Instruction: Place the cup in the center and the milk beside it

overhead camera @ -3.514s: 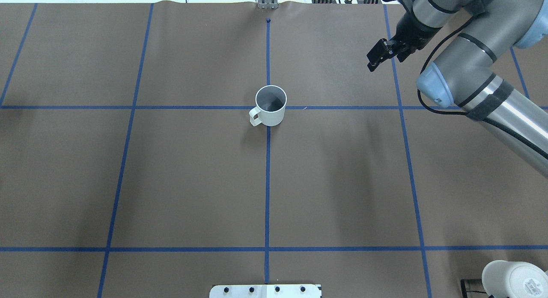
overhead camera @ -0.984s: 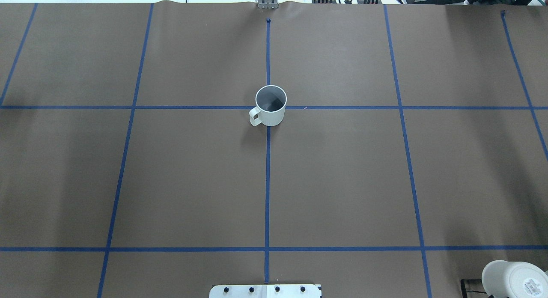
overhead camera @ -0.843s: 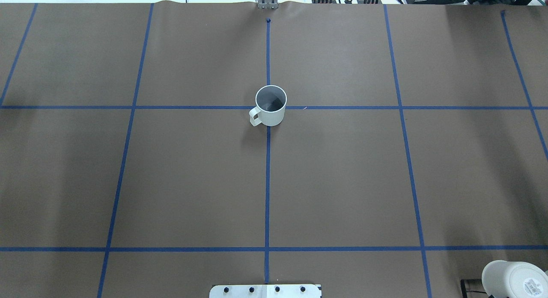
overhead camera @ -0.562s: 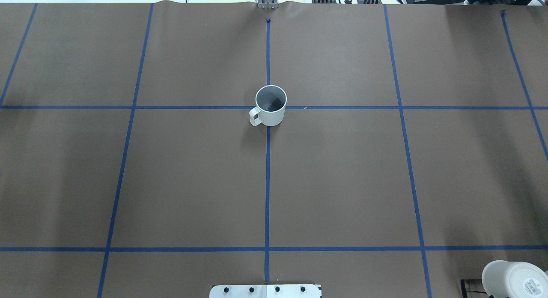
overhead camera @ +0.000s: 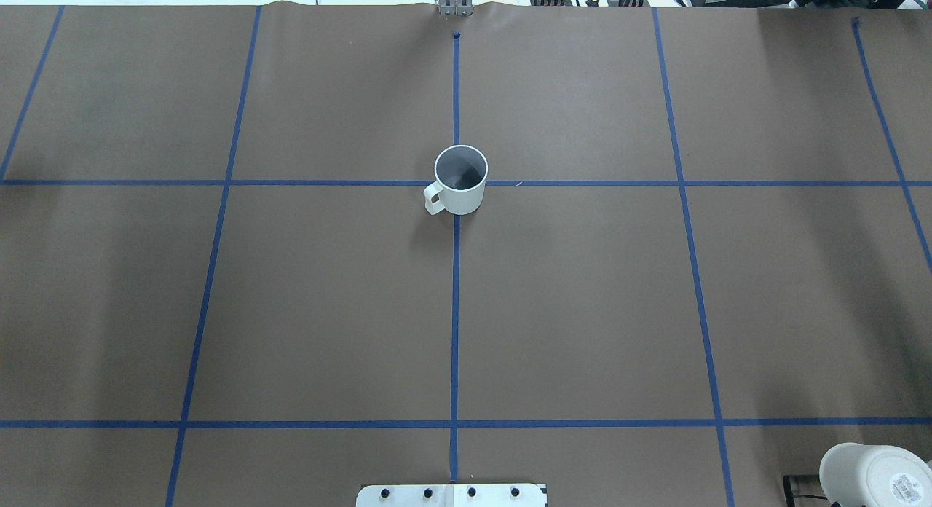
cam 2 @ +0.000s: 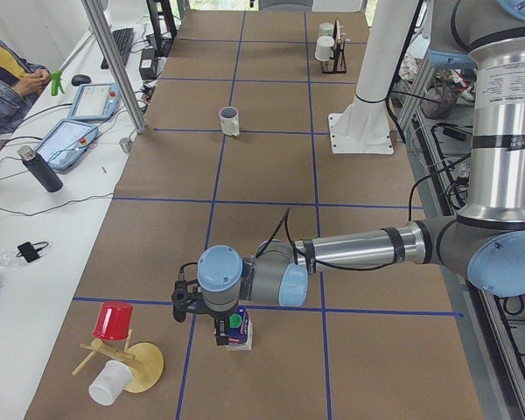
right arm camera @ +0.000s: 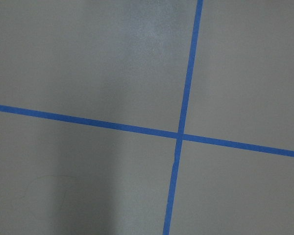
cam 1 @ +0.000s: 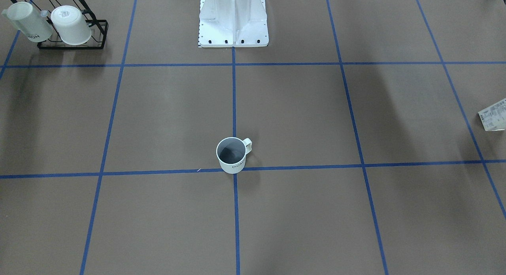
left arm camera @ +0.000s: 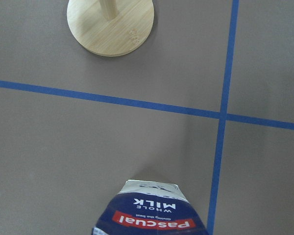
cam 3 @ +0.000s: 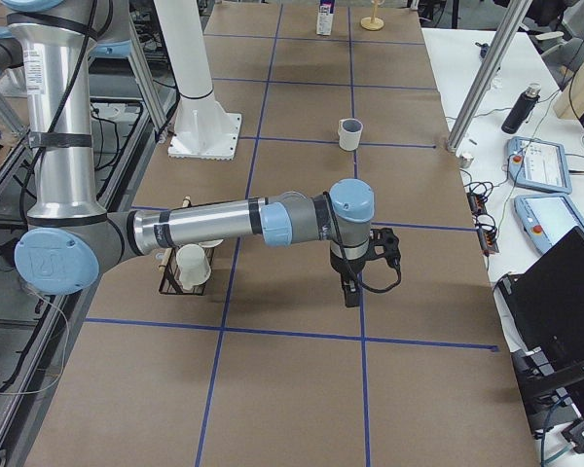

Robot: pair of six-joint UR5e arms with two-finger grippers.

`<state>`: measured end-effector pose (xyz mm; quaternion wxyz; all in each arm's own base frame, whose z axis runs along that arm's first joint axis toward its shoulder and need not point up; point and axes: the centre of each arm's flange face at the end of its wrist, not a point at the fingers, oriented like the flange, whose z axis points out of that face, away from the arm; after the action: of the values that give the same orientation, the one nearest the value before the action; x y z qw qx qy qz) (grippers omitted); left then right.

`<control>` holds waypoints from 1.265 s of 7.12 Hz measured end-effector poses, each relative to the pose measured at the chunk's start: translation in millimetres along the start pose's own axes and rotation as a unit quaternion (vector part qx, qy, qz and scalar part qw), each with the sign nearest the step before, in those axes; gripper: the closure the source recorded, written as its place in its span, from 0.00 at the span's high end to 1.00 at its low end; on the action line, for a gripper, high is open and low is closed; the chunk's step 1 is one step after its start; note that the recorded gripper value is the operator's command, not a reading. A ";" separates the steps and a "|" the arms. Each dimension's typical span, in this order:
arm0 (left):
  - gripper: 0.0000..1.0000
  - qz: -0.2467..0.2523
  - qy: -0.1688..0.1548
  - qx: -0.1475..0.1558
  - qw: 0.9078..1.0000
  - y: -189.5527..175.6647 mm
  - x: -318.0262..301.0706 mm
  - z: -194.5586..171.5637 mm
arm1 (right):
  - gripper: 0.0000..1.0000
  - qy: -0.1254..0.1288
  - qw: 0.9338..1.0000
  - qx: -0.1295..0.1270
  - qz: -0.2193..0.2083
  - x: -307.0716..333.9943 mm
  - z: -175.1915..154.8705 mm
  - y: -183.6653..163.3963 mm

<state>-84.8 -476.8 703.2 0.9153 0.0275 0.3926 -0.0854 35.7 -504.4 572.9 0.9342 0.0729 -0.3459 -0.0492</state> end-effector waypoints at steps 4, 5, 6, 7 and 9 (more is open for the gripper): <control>0.00 0.004 0.001 0.008 1.000 -1.4 11.5 -12.1 | 1.00 -0.003 1.000 0.000 0.001 -0.9 -0.5 0.0; 0.00 0.004 0.006 0.008 1.000 -0.4 23.7 -24.5 | 1.00 -0.003 1.000 0.000 0.001 -1.0 -0.5 0.0; 0.00 0.001 0.010 0.004 1.000 1.4 39.3 -40.1 | 1.00 -0.003 1.000 0.000 0.002 -1.1 -0.5 0.0; 0.00 -0.001 0.012 0.002 1.000 3.1 50.1 -50.5 | 1.00 -0.004 1.000 0.000 0.002 -0.8 0.1 0.0; 0.98 0.000 0.012 0.001 1.000 3.2 57.1 -57.3 | 1.00 -0.004 1.000 -0.001 0.003 -0.7 1.2 0.2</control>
<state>-86.4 -474.6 622.3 0.9104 0.0294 0.4038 -0.0854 34.4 -504.3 573.4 0.9329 0.0703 -0.3500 -0.0472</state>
